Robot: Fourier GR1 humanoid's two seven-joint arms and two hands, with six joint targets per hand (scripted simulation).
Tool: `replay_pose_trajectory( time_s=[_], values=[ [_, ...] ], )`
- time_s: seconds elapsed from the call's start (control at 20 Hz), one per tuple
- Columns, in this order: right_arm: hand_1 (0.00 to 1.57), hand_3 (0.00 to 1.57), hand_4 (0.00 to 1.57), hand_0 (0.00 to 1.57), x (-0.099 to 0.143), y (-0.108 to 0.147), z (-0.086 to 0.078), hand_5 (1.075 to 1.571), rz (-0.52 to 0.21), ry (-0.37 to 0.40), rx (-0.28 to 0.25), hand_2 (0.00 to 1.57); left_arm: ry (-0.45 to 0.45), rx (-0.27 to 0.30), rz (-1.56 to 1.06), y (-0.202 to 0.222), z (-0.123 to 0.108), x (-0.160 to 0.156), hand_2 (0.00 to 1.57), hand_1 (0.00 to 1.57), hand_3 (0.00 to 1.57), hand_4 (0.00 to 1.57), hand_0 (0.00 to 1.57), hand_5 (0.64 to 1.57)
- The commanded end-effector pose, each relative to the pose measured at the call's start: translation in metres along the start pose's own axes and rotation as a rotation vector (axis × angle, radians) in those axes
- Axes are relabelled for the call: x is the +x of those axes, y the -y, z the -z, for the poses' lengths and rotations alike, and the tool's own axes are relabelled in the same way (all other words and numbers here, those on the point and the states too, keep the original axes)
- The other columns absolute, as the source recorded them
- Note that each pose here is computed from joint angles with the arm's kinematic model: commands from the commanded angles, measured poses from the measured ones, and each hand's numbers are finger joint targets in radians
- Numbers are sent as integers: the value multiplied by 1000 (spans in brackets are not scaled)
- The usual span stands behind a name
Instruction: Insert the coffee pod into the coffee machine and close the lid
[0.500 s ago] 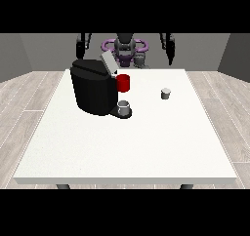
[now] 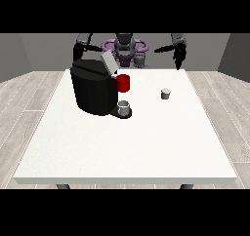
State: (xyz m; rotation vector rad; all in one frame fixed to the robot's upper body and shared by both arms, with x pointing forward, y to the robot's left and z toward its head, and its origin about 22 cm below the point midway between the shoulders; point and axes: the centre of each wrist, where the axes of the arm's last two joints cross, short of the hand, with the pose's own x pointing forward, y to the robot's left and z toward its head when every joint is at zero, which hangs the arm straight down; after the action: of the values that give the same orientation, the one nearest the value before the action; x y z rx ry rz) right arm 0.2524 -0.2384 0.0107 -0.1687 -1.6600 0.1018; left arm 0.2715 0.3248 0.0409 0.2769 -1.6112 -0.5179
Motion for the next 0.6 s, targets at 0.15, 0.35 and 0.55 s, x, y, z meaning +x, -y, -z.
replay_pose_trajectory(
  time_s=[0.15,0.35,0.55],
  values=[
    [0,0,0,0,29,-17,18,1571,-66,123,-20,0,-64,-28,194,-65,27,5,0,0,0,0,0,1571],
    [0,0,0,0,45,-43,13,1571,-45,177,48,0,-136,-8,253,-91,36,-4,0,0,0,0,0,1571],
    [0,0,0,0,34,-41,23,1571,-32,145,22,0,-131,-45,316,-71,58,3,0,0,0,0,0,1571]
  ],
)
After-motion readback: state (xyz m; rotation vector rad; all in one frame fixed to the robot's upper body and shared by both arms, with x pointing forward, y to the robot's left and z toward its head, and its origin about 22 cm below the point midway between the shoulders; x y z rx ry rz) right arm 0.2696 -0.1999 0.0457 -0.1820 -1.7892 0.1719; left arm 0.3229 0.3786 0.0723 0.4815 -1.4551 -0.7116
